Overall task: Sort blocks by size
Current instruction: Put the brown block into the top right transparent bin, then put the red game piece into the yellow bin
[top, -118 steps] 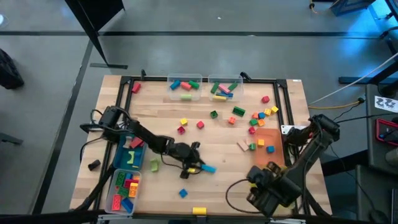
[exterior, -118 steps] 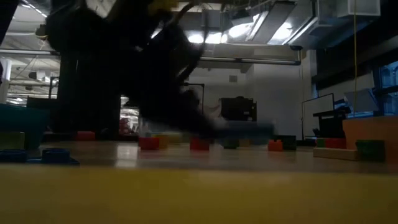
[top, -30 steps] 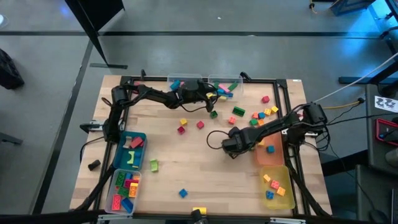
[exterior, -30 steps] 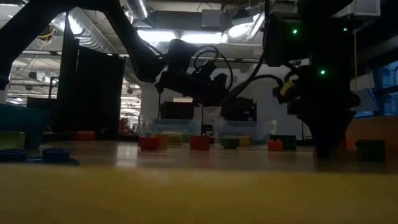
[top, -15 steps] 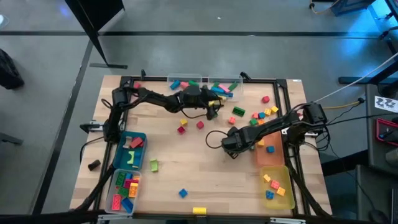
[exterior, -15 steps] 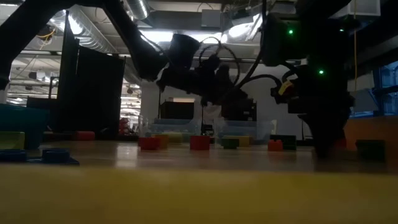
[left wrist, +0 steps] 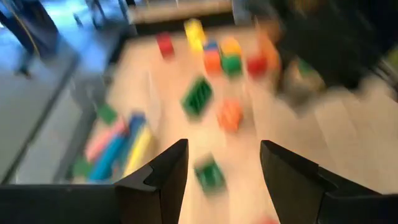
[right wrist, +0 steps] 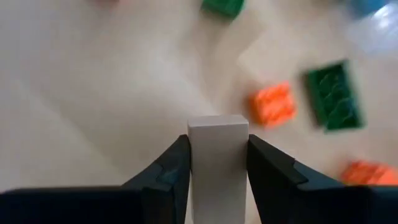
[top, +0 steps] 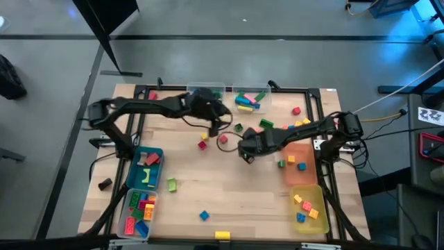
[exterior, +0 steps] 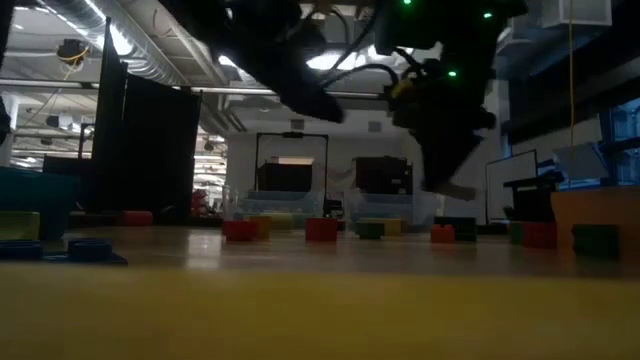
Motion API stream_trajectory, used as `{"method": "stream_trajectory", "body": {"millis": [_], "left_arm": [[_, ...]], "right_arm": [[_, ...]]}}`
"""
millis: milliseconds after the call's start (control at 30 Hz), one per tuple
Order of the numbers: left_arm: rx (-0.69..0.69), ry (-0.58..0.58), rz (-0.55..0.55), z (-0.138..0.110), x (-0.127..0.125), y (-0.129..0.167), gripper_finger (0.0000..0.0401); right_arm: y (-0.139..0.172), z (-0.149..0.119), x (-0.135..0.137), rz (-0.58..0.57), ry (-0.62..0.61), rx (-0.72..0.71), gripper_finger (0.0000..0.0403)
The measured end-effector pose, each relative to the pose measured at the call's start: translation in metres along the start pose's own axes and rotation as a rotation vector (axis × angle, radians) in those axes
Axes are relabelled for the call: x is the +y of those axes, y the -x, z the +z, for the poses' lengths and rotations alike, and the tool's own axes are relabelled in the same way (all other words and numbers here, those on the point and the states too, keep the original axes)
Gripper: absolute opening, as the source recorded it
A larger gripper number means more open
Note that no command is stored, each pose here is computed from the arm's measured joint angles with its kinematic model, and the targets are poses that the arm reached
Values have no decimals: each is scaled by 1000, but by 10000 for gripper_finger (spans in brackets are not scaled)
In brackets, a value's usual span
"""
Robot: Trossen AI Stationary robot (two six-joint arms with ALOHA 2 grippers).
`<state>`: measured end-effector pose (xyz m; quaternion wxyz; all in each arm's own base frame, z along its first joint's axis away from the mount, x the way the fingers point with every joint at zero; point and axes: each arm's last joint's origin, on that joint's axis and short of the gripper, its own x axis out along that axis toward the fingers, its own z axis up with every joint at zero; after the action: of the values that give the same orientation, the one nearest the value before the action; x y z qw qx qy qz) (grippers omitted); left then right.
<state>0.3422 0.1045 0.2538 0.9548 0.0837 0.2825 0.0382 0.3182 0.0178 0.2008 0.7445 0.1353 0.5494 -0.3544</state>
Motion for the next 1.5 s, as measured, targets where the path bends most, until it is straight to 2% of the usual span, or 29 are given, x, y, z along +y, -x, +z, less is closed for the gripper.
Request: {"method": "stream_trajectory", "body": {"millis": [167,267,533,767,900,1133,1500], "left_arm": [[214,-4,-73,-9,-9,38,183],[315,13,-110,-17,-14,48,183],[503,54,-170,-41,-23,52,183],[598,100,-189,-69,-32,48,183],[626,132,-193,-84,-40,45,183],[530,186,-167,-97,-57,32,183],[440,396,16,-115,-62,23,183]], "right_arm": [[-3,33,-23,-99,-42,-114,135],[-10,55,-40,-127,-85,-182,137],[-31,109,-95,-132,-226,-350,136],[-42,134,-140,-75,-363,-418,137],[-46,139,-156,-66,-408,-431,153],[-49,141,-167,-77,-437,-431,185],[-49,140,-165,-46,-425,-413,193]]}}
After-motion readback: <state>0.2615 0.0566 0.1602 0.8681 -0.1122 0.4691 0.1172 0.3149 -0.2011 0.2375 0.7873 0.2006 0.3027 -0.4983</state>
